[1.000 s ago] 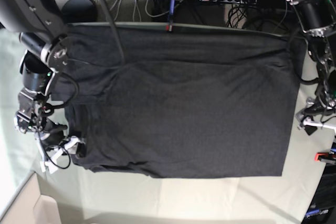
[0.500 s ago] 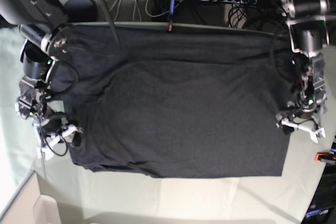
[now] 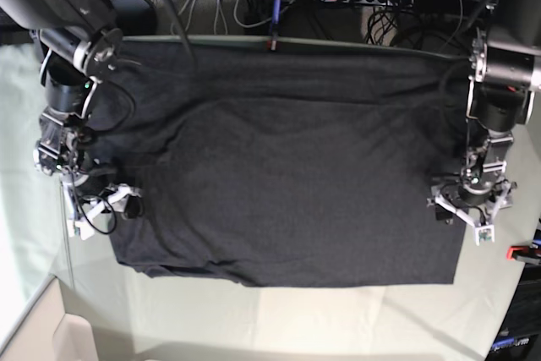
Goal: Layout the t-shirt on the table in an organized manner, then fold the t-shirt properly
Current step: 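Reach both grippers to the shirt's sides and grasp the fabric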
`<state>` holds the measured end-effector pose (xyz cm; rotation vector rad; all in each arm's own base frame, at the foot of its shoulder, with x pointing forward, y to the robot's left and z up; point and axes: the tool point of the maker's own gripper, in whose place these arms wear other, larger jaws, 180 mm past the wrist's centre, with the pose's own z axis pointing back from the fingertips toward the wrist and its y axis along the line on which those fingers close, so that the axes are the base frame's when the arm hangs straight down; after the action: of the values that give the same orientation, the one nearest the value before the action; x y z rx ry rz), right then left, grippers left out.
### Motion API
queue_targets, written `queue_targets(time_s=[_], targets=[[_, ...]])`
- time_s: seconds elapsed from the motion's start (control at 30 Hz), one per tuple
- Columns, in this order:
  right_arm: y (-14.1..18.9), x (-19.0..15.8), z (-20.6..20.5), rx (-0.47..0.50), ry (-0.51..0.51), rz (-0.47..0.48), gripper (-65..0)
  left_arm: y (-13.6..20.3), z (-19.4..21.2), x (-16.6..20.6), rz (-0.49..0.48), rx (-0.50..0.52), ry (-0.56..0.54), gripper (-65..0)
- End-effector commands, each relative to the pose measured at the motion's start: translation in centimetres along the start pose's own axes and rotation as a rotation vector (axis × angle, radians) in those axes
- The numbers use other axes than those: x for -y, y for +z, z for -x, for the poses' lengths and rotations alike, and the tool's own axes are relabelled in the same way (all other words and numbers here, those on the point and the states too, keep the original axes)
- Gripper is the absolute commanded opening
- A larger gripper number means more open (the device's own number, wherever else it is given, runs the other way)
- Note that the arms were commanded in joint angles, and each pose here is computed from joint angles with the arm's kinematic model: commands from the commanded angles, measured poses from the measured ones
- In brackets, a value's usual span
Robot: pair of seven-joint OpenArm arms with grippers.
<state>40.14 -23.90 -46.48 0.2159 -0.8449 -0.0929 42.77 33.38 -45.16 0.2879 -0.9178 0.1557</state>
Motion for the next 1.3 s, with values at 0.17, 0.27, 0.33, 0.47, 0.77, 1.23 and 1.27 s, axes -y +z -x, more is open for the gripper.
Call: queue_targets(time_s=[0.17,0.27,0.33,0.47,0.77,1.23,1.27], targets=[[0.2,0.4,-1.8,0.037,0.013,0.002,-28.7,-0.1,-1.6,-0.8,-0.016,0.048,0.004,-14.5],[0.2,0.4,-1.8,0.037,0.014,0.004,-28.7,0.0,-1.3,-0.6,-0.014,0.045,0.005,-14.6],[0.2,0.4,-1.8,0.037,0.014,0.004,-28.7,0.0,-1.2,0.3,-0.001,0.043,0.01,-14.6],[0.2,0.5,-1.8,0.037,0.014,0.005,-28.7,0.0,-0.7,0.9,0.008,0.034,0.013,-14.6],[0.3,0.8,-1.8,0.036,0.016,0.009,-28.7,0.6,2.6,2.7,0.038,-0.012,0.011,-14.9],[0.4,0.9,-1.8,0.035,0.018,0.011,-28.7,1.3,5.5,2.2,0.033,-0.055,-0.005,-42.1],[0.4,0.9,-1.8,0.035,0.018,0.011,-28.7,1.3,5.4,2.2,0.033,-0.046,-0.006,-42.1]])
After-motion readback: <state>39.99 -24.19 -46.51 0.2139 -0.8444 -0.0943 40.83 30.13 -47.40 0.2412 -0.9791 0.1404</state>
